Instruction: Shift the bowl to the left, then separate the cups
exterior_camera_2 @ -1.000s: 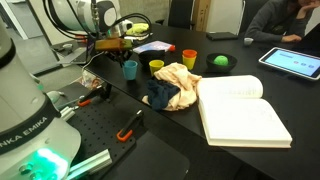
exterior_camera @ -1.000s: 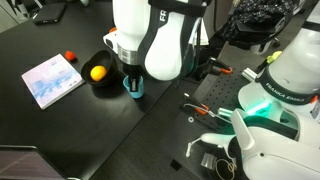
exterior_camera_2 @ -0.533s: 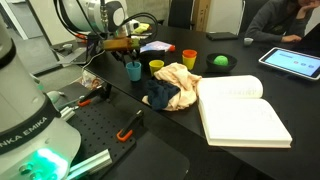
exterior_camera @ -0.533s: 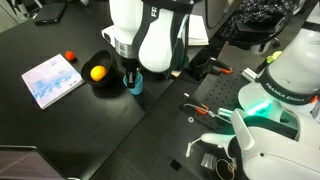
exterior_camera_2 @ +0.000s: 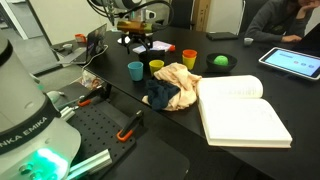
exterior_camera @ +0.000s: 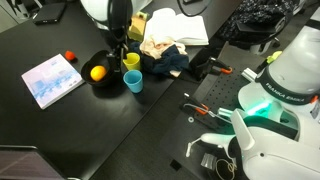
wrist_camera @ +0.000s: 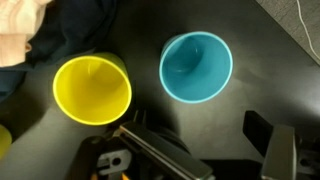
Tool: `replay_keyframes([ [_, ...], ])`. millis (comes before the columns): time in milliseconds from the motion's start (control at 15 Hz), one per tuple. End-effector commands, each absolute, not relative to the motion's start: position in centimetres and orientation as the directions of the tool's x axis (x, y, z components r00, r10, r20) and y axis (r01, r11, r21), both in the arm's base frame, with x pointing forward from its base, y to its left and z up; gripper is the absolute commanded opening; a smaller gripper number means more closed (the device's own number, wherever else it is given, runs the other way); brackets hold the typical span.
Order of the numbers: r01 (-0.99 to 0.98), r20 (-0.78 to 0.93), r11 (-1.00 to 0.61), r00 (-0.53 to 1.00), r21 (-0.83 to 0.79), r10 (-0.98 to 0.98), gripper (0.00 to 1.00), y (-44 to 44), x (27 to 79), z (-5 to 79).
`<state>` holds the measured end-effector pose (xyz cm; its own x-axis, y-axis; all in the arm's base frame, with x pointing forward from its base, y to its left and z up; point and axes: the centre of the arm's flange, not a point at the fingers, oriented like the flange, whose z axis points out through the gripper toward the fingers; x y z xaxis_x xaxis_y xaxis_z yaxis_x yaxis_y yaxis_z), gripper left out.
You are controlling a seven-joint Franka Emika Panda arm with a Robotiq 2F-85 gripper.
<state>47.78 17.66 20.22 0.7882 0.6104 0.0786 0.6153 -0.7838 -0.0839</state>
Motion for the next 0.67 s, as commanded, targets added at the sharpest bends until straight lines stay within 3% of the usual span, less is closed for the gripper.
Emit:
replay_keyframes([
  [0,0.562,0.119,-0.823,0.826,-0.089,0.551,1.0,16.5,53.3,23.0],
  [600,0.488,0.287,-0.872,0.831,0.034,0.476,1.0,11.1,61.7,20.0],
])
